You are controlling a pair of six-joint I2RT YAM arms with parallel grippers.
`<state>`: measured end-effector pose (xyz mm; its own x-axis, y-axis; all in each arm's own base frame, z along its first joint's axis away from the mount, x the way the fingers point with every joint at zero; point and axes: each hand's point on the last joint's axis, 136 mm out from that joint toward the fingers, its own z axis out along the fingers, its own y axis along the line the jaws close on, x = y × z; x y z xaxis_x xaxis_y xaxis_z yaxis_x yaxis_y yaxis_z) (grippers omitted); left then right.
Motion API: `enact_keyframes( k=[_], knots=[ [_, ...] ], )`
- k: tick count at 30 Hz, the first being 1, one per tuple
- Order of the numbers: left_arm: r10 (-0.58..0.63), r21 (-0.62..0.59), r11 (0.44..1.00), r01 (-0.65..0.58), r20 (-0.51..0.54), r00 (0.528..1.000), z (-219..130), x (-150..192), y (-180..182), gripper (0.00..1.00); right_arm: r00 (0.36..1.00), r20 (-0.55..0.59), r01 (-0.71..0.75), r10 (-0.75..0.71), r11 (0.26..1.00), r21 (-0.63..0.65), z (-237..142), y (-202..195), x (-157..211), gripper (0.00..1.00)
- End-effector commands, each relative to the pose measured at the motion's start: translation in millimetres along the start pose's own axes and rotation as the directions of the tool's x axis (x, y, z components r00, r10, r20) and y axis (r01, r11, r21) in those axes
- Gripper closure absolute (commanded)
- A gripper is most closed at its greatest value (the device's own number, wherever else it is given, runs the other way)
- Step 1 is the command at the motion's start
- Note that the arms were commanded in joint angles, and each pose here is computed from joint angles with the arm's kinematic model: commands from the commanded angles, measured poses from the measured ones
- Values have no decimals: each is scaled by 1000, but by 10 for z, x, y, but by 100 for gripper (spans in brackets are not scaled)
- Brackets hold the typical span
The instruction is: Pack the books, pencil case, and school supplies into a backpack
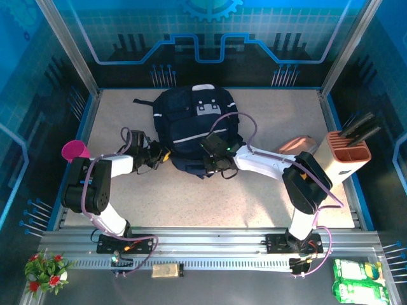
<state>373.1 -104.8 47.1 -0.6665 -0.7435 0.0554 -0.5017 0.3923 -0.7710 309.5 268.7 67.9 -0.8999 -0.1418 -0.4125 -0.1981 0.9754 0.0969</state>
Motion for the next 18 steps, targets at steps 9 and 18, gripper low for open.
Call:
enact_keyframes(
  k=[9,18],
  knots=[
    [155,28,988,-155,-10,988,-34,-130,-305,100,983,150,96,-102,995,41,-297,-58,-137,100],
    [297,-80,952,-294,23,955,-34,-470,-550,94,962,237,171,-137,977,-129,-552,599,-371,100]
  ],
)
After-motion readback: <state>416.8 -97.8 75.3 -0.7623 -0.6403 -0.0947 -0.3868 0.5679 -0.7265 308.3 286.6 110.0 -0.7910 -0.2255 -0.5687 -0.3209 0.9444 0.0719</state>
